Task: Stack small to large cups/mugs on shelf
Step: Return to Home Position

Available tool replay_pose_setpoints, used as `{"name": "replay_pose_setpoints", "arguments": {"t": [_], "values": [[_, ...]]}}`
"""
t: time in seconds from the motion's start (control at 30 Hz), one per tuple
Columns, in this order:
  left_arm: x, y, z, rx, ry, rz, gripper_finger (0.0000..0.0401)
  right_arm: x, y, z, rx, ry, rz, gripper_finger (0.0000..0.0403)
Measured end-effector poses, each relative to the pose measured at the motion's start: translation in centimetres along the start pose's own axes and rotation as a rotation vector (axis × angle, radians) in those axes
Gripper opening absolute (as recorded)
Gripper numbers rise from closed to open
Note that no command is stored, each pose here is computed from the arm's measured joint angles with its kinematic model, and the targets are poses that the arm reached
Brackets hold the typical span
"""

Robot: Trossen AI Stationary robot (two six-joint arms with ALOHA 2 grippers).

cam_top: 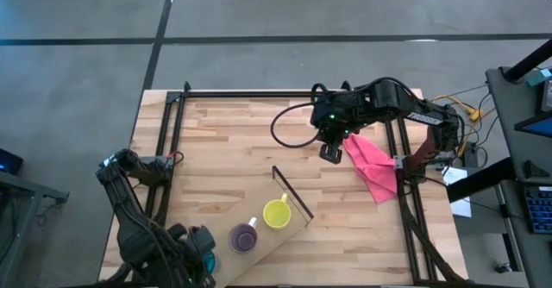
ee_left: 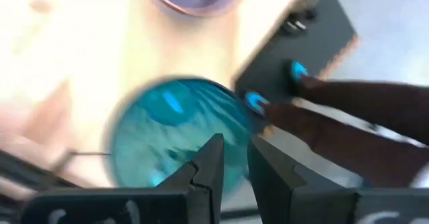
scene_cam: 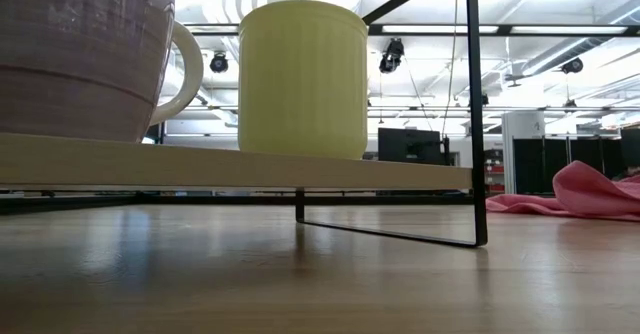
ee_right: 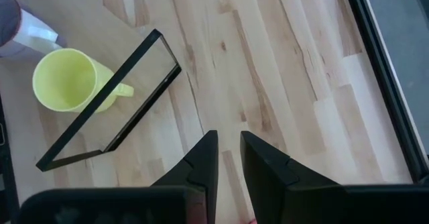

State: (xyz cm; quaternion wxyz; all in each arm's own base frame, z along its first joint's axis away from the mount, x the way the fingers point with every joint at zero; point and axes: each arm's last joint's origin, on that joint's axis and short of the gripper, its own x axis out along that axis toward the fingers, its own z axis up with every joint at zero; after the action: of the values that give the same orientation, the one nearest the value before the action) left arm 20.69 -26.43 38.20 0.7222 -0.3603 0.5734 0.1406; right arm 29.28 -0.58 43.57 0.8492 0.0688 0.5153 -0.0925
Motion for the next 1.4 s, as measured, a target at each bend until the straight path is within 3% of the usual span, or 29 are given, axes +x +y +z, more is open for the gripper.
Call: {"name": "replay_pose_setpoints", "arguments": {"t": [0.17, 0.53, 0.8, 0.9, 1.0, 1.17, 1.4], "values": [[-1.3, 1.4, 1.5, 0.037, -0.114, 0.099, 0.0052, 0.0, 0.0, 0.0, -0.025, -0.002, 0.000, 0.0059], [-8.0, 5.3, 6.0, 0.167, -0.460, 0.009, 0.0052, -1.5, -0.2, -0.5, -0.019, -0.039, 0.009, 0.0059], [-11.3, 7.9, 6.4, 0.173, -0.554, -0.063, 0.0052, -1.5, -0.2, -0.6, -0.005, -0.039, 0.009, 0.0059], [-11.8, 8.7, 6.4, 0.280, -0.571, -0.028, 0.0052, -1.5, -0.2, -0.8, 0.012, -0.015, 0.019, 0.0059], [-12.1, 9.2, 6.7, 0.288, -0.694, 0.014, 0.0052, -1.9, -0.2, -1.1, 0.012, 0.000, 0.061, 0.0059], [-12.8, 9.8, 7.1, 0.331, -0.876, 0.097, 0.0052, -3.7, 0.6, -2.1, 0.001, -0.064, 0.098, 0.0059], [-14.1, 13.2, 6.9, 0.277, -0.882, 0.051, 0.0052, -7.8, 0.7, -5.6, 0.006, -0.274, 0.160, 0.0059]]}}
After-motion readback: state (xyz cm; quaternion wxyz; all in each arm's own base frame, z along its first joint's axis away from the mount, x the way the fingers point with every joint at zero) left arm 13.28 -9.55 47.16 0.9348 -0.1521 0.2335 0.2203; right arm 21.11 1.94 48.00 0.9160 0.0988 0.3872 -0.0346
